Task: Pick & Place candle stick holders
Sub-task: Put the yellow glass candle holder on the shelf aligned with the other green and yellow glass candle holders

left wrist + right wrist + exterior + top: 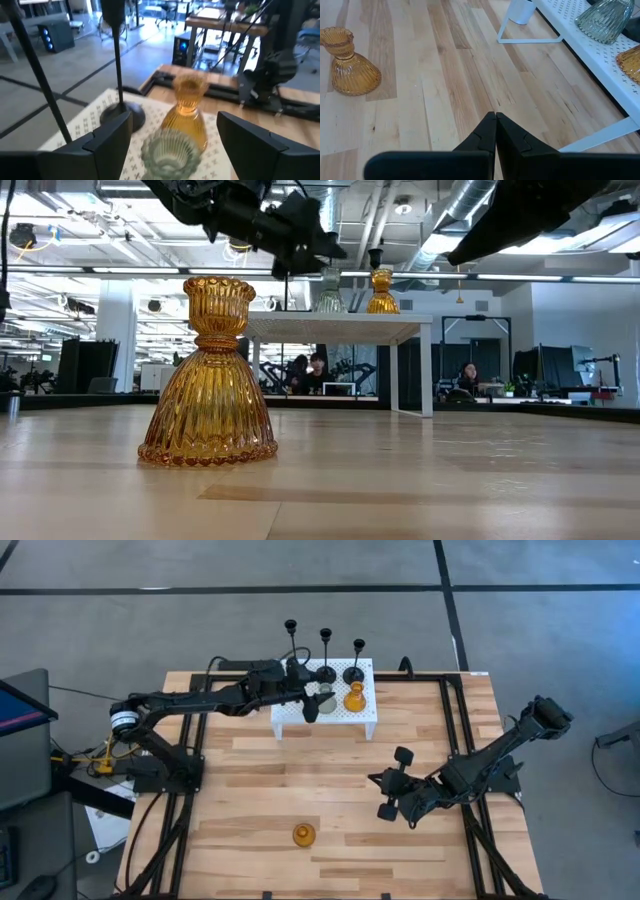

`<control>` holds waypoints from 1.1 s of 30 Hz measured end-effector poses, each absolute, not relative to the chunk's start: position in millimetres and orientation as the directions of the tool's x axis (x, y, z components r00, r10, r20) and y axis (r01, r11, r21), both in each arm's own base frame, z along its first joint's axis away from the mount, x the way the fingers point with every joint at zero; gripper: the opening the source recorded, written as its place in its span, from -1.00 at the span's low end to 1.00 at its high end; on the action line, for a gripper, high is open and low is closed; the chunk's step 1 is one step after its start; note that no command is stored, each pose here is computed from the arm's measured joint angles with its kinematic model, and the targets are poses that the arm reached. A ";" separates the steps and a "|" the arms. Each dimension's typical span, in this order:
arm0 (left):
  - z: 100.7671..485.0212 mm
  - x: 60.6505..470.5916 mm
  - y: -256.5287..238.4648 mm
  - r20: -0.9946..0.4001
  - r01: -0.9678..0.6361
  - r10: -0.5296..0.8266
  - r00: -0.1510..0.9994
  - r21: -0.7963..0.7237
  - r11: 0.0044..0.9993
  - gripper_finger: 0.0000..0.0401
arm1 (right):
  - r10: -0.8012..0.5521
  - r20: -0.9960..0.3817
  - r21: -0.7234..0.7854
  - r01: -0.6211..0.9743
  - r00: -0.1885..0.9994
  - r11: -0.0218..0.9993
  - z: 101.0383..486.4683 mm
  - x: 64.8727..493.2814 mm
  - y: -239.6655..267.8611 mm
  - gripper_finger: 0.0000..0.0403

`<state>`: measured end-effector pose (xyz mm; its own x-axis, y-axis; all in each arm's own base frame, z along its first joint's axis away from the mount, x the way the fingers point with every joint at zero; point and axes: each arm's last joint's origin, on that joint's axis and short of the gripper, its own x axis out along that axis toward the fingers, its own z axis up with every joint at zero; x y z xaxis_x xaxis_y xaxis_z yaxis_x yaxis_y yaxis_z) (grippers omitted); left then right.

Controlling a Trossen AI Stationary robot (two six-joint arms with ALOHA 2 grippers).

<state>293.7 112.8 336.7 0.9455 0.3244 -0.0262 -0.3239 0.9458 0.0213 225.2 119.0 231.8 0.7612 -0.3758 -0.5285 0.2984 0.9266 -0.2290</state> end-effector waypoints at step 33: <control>255.3 195.1 -30.7 -0.223 0.681 -0.676 0.702 -0.070 0.729 0.03 | -0.366 -0.515 -0.204 0.304 0.776 0.931 233.5 227.1 120.3 -1.00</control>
<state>195.1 -30.7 255.3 0.7020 -0.6764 -0.2228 0.6806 0.7293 -0.0698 227.1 120.3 233.5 0.7755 -0.3657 -0.5146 0.3035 0.9307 -0.2040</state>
